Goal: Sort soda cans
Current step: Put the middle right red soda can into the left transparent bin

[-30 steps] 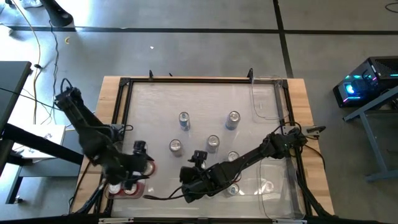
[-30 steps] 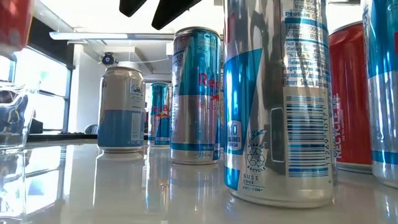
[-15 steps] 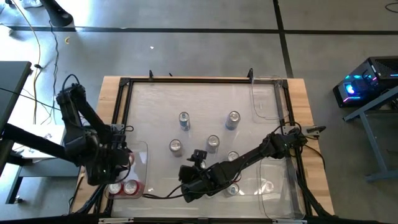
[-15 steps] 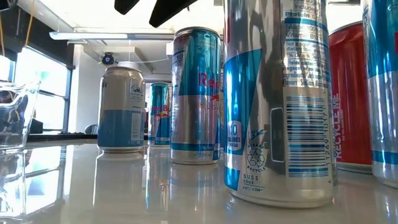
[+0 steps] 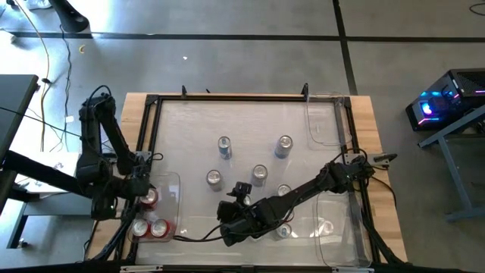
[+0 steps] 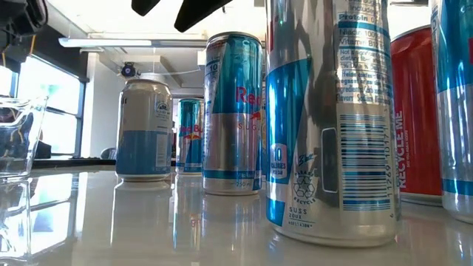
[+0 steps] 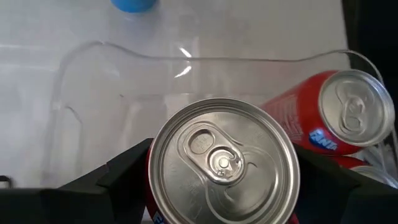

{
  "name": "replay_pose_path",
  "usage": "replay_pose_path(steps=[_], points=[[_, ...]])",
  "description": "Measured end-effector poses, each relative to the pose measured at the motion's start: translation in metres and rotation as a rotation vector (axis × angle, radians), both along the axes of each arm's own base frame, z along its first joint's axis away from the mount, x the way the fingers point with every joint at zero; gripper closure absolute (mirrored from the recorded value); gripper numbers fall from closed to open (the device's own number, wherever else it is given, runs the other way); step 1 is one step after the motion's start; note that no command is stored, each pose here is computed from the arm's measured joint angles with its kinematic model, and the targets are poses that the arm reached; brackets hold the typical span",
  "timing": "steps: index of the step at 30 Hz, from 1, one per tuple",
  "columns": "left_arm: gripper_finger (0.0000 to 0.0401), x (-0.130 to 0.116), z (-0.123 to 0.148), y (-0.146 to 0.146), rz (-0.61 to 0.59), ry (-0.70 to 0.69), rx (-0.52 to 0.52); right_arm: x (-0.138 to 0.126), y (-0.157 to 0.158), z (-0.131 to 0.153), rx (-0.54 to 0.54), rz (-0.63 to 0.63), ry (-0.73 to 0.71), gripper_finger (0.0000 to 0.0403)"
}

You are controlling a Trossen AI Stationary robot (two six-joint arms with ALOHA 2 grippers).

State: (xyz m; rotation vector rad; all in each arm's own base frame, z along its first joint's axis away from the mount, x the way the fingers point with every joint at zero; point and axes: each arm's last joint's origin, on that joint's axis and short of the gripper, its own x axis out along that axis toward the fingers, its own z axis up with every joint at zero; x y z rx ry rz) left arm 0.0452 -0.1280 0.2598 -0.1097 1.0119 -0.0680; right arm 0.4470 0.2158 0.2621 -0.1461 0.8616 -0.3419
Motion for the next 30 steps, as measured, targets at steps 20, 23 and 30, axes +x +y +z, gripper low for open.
replay_pose_path(steps=[20,23,30], points=[[0.0084,-0.016,-0.036,-0.01,-0.008,0.104,-0.077,0.006,-0.01,0.0,0.052,-0.028,-0.003,0.0091],[0.0084,-0.017,-0.038,-0.01,0.0,0.145,-0.094,0.006,-0.01,0.0,0.05,-0.024,-0.001,0.0091],[0.0081,-0.018,-0.038,-0.01,0.036,0.186,-0.126,0.006,-0.01,0.0,0.049,-0.021,0.002,0.0091]])
